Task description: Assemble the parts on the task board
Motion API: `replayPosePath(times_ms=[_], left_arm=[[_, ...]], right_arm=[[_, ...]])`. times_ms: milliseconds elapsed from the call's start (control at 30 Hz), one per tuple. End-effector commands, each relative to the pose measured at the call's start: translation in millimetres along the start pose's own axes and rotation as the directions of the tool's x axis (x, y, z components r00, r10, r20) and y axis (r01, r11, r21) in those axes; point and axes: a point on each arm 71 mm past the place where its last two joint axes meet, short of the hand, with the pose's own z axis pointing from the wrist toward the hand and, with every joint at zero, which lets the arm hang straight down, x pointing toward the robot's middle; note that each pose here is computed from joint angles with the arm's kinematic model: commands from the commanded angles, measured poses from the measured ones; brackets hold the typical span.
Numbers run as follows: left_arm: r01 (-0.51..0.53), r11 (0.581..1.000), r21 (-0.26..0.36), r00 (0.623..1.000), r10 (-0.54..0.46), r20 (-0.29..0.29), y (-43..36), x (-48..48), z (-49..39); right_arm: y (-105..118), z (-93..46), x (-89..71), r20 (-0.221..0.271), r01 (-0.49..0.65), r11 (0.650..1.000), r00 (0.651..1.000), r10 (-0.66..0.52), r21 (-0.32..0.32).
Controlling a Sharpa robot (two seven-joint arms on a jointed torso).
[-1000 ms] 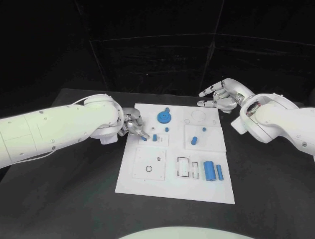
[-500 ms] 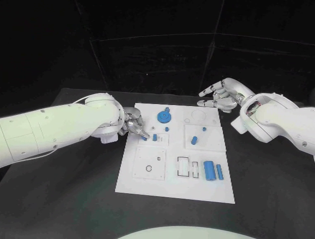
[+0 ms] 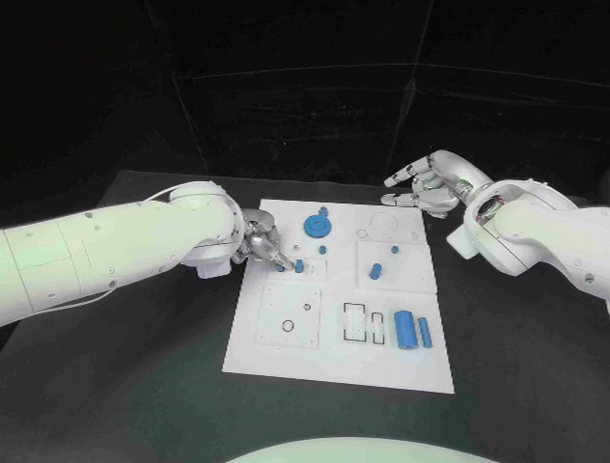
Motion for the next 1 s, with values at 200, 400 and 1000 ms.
replayPosePath(times_ms=[200,400,1000], left_arm=[[-0.009,1.000,-0.005,1.000,0.009,-0.012,-0.2,-0.2,1.3],[0.000,1.000,-0.013,1.000,0.000,0.001,2.0,-2.3,2.0],[0.063,0.998,0.000,0.997,-0.063,0.051,4.3,-5.5,-0.5]], right_arm=[[1.9,0.1,-0.4,-0.001,-0.002,1.000,1.000,0.002,-0.007],[2.2,0.3,-0.3,0.000,-0.002,1.000,1.000,0.002,-0.010],[2.7,1.2,0.4,-0.001,-0.002,1.000,1.000,0.002,-0.013]])
